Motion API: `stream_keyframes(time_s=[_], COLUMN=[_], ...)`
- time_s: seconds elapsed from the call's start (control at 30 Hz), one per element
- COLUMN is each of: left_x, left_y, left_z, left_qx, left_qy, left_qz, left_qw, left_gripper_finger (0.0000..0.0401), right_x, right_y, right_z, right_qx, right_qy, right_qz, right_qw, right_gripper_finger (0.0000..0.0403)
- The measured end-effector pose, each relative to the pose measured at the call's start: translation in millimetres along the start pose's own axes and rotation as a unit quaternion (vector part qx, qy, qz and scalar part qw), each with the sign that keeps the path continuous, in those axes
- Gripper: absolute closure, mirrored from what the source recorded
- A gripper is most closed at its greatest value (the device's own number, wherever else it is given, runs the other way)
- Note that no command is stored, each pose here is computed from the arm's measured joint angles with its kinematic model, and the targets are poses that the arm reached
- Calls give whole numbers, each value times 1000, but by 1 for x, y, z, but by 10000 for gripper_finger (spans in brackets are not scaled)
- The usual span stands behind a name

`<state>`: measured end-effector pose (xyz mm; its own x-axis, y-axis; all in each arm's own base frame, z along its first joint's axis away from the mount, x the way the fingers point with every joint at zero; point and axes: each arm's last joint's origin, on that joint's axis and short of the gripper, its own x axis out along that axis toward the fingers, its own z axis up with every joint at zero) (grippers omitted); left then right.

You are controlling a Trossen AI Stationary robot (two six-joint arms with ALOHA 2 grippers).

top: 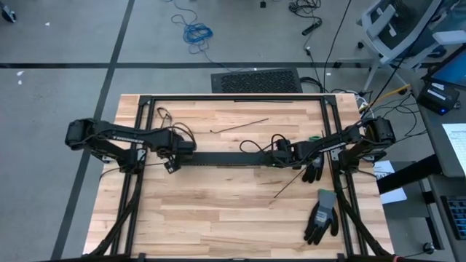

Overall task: Ziptie cables
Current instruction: Close the black cable duct cover

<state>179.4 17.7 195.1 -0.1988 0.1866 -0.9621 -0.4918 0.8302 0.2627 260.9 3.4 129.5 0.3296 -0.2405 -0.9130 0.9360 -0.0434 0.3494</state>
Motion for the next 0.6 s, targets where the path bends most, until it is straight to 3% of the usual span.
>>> stream_keyframes(time_s=[0.13,0.6], left_x=[0,24], left_y=[3,-9], left_z=[2,19], left_qx=[-12,-73], left_qy=[-35,-86], left_qz=[60,-8], left_qw=[997,994], left_gripper_finger=[60,61], right_x=[0,0], right_y=[0,0], right_z=[0,0], right_qx=[0,-2], right_qy=[0,0], right_qz=[0,-2], right_qw=[1000,1000], right_gripper_finger=[403,403])
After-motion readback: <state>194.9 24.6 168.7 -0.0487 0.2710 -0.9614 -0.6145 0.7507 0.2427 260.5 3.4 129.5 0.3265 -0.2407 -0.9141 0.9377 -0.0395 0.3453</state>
